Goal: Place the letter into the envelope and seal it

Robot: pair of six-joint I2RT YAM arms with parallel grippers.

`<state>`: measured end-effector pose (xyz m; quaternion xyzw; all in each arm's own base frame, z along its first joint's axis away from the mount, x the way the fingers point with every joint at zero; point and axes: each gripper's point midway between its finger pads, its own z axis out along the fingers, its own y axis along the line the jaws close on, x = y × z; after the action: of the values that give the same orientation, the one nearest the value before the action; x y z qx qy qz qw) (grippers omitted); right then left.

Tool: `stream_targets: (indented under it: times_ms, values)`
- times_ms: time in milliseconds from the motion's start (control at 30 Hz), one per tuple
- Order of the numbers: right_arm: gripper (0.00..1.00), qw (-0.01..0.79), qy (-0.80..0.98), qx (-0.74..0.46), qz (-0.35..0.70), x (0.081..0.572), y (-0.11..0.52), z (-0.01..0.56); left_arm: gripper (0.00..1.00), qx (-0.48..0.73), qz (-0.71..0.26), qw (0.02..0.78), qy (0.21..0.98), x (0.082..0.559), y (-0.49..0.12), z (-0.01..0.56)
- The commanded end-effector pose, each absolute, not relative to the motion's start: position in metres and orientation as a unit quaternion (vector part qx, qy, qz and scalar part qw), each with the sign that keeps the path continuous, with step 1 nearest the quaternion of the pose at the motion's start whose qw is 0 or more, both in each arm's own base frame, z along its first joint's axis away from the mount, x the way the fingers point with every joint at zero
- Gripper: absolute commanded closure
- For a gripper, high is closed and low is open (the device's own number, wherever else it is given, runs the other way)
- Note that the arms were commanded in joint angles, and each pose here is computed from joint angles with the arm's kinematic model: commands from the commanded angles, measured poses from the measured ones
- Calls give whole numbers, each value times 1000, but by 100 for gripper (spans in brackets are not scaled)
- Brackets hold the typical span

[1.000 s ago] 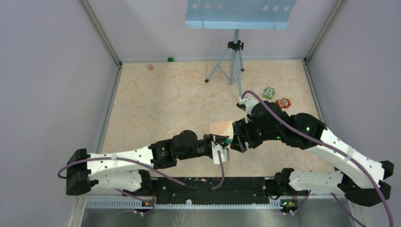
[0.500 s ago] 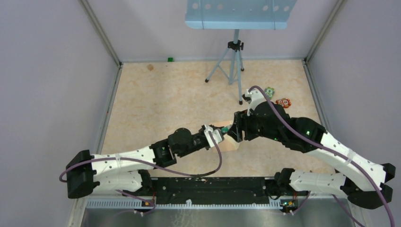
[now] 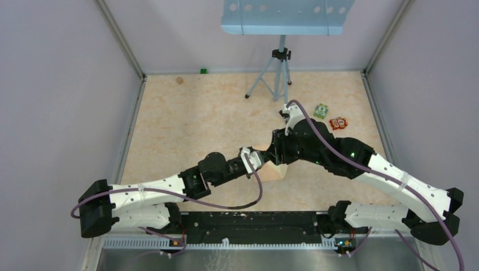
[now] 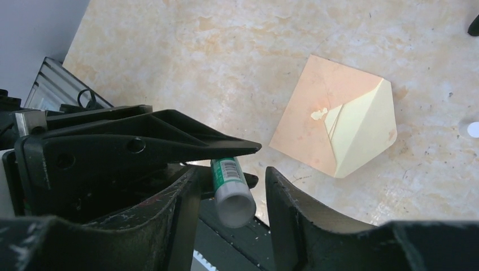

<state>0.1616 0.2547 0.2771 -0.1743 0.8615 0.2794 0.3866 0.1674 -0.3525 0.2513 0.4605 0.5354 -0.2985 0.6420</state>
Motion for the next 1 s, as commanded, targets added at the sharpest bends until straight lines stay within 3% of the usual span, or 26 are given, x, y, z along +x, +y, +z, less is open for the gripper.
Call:
stream_targets:
  times_ms: [0,433,567,600,700,767,867,900,967]
  values:
    - [56,397,851,-175,295,166,265,283,100,433,-324,669,510,164,-350,278]
    - [71,390,855,-175,293,170,274,273,100,437,-344,673,487,155,-350,284]
    - [93,391,858,-173,284,172,274,267,100,434,-346,670,492,155,-349,280]
    - [100,394,860,-169,277,174,271,265,95,429,-345,670,498,157,-349,279]
    - [100,399,868,-157,251,183,263,257,64,395,-337,671,530,167,-341,273]
    - [100,405,870,-142,242,191,255,254,35,371,-332,667,555,173,-333,265]
    - [100,414,875,-113,225,208,237,248,7,335,-337,657,585,176,-322,257]
    - [100,415,876,-107,221,212,233,247,2,316,-346,651,597,177,-319,254]
    - [100,420,878,-97,209,221,225,243,1,281,-362,638,619,180,-313,248]
